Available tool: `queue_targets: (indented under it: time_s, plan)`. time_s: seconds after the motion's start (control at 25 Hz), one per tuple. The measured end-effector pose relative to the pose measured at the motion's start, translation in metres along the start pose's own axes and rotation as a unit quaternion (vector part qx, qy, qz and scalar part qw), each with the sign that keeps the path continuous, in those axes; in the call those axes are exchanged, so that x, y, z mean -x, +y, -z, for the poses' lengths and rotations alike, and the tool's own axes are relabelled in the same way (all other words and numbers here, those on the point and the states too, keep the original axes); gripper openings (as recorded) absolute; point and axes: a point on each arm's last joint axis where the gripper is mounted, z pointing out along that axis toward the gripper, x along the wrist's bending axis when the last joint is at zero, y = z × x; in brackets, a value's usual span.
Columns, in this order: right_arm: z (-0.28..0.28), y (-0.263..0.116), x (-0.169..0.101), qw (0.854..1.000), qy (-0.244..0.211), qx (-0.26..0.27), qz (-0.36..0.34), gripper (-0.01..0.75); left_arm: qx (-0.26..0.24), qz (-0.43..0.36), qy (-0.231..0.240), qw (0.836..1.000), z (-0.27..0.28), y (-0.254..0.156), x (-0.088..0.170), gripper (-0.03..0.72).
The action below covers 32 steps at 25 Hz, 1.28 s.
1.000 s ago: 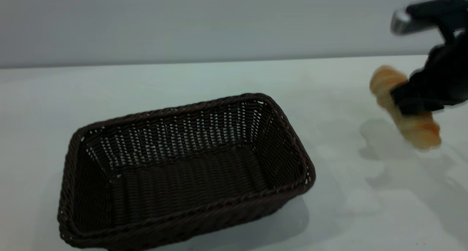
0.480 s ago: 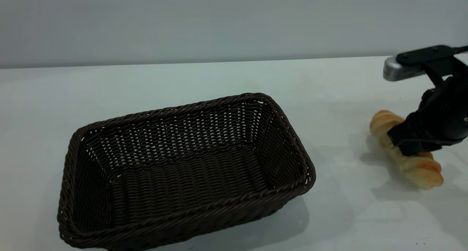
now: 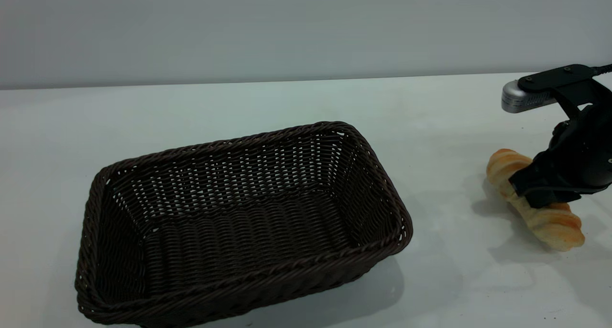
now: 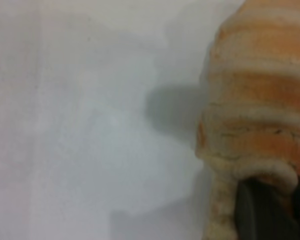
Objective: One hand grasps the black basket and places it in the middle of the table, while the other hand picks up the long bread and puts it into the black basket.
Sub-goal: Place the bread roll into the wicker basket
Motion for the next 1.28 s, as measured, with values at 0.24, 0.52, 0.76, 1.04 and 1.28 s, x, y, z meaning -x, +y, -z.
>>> queue_targets:
  time_s: [0.24,0.52,0.76,1.04,1.28]
  plan:
    - [0.02,0.015,-0.004,0.999,0.022,0.043,0.001,0.043,0.0,0.0,0.0,1.0,0.0,0.0,0.0,0.511]
    - [0.095,0.051,-0.052,0.98,0.078,0.171,0.061,0.043,0.0,0.0,0.0,1.0,0.0,0.0,0.0,0.511]
    - [0.115,0.047,-0.116,0.962,0.146,0.191,0.132,0.043,0.002,0.0,-0.001,1.0,0.0,0.0,0.0,0.511]
    - [0.12,0.036,-0.162,0.946,0.195,0.186,0.18,0.043,0.003,0.0,-0.001,1.0,0.0,0.001,0.0,0.511]
    - [0.098,0.041,-0.178,0.942,0.221,0.165,0.189,0.043,0.003,-0.001,-0.002,1.0,0.0,0.001,0.0,0.511]
